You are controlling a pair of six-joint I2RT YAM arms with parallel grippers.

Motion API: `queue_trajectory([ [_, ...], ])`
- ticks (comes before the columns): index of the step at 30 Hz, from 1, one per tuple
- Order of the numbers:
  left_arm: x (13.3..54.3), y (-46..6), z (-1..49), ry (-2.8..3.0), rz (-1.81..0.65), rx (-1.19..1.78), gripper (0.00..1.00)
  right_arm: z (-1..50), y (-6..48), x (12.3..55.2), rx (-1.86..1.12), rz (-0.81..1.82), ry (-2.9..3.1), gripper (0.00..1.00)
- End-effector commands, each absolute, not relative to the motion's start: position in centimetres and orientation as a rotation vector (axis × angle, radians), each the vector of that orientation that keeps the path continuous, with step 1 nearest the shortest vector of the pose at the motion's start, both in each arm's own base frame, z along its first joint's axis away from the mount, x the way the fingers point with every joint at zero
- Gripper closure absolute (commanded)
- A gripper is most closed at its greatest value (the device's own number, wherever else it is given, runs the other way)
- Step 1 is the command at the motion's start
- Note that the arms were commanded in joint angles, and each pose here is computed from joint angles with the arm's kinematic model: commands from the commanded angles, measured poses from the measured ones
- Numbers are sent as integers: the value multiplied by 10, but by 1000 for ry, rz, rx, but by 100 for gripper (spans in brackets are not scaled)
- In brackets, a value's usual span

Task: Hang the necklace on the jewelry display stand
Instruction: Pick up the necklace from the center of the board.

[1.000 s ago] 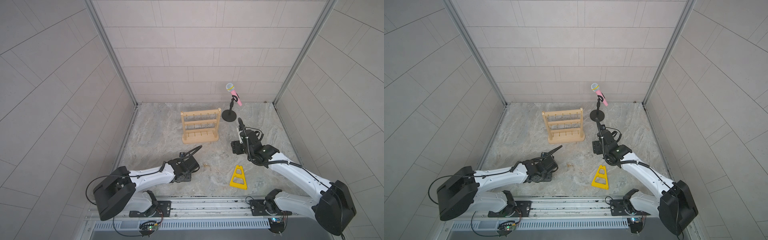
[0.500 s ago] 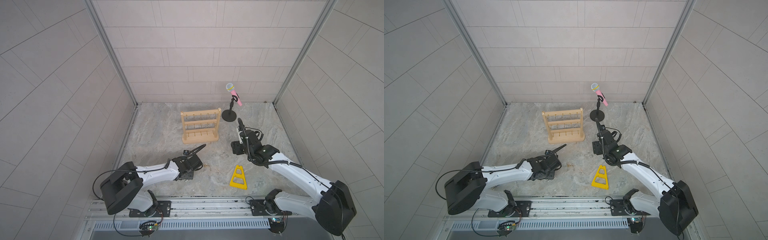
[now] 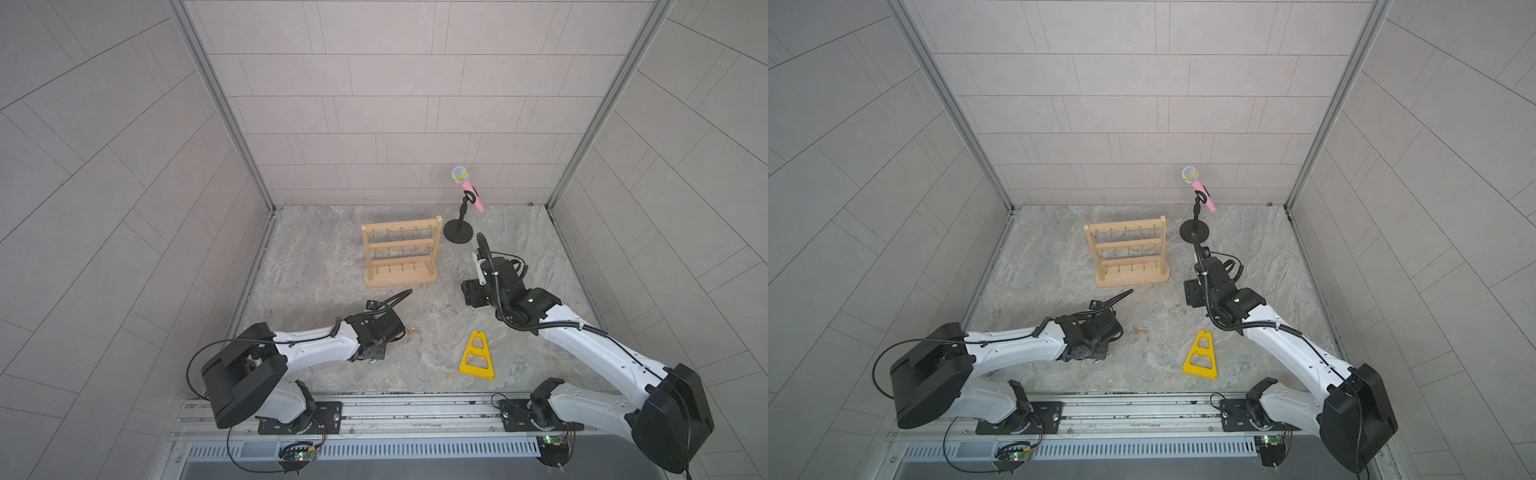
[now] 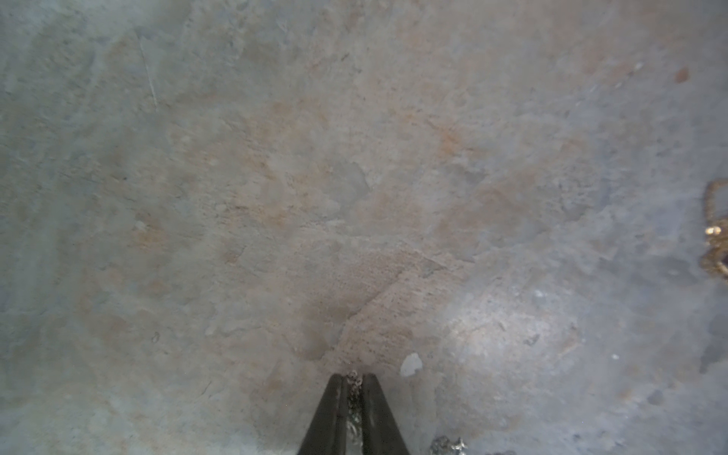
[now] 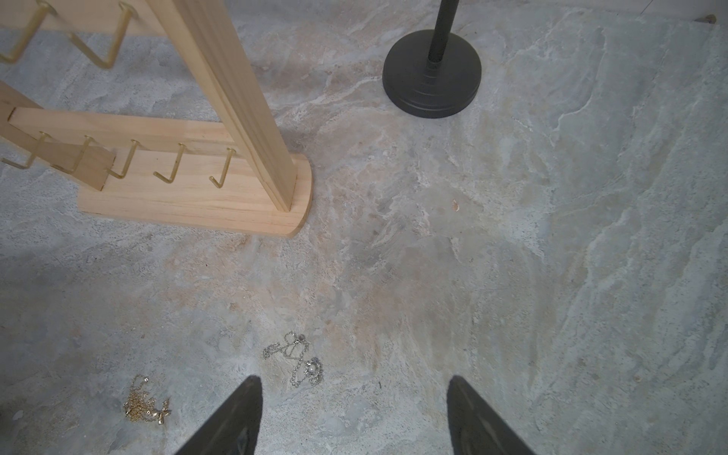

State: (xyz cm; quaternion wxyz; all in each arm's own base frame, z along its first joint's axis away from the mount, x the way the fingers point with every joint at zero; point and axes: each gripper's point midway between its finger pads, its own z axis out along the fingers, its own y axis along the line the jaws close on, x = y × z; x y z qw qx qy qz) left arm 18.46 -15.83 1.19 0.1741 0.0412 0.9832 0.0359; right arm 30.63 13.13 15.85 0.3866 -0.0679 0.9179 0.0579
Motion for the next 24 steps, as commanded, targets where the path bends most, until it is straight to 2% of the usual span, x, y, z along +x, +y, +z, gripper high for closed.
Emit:
queue_trajectory([
  [1, 181, -148, 13, 2803, 175, 118, 90, 168, 134, 302, -189, 162, 2325, 25],
  [13, 192, -152, 41, 2737, 125, 91, 94, 170, 150, 293, -260, 193, 2316, 25],
  [24, 198, -144, 84, 2646, 81, 47, 98, 171, 201, 273, -453, 396, 2267, 27],
])
